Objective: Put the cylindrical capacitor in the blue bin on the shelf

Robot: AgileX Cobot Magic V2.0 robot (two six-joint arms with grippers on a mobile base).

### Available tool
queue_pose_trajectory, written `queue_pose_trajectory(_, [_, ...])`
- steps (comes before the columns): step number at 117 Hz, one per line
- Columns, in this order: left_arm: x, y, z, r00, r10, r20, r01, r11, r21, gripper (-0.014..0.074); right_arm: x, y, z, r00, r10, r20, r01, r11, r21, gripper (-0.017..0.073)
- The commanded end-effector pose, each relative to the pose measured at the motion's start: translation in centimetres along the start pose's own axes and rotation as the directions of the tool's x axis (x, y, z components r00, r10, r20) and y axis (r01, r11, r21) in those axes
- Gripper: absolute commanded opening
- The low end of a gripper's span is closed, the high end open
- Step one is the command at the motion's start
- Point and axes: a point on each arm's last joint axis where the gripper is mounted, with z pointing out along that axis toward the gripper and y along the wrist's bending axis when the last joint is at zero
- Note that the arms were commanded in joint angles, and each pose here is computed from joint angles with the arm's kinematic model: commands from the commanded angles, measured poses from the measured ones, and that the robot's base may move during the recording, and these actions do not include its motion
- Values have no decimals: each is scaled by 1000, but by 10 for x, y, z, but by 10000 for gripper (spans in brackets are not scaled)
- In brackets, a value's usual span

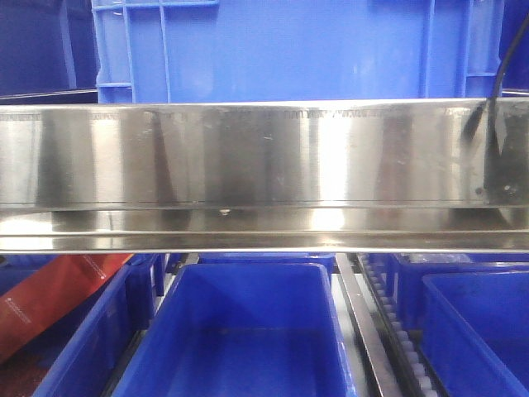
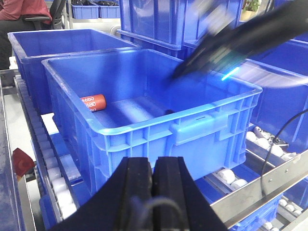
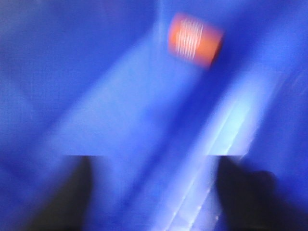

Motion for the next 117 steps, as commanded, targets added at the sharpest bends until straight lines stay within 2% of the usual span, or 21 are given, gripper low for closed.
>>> queue_pose_trajectory(1, [-2,0,-2,999,-12,30,12,1000,5,-111,-8,3,-42,996,-22,84,21,1000,19,-92])
queue_pose_trajectory(6, [-2,0,-2,999,-11,30,11,1000,4,-111,-7,5,-57,993,-31,111,28,999,29,-172])
queue_pose_trajectory(20, [-2,0,-2,999,-8,31,8,1000,2,-111,7,9,-96,986,-66,155,55,996,75,-158])
queue_pose_trajectory(54, [-2,1,-2,999,14,35,-13,1000,-16,-111,79,19,-151,960,-70,272,43,994,103,-158])
queue_pose_trajectory(91, [-3,1,-2,999,14,39,-13,1000,-16,-111,184,23,-172,921,-89,379,36,989,144,-158])
queue_pose_trajectory(117, [-3,1,-2,999,14,39,-13,1000,-16,-111,234,24,-172,893,-95,440,27,987,157,-158])
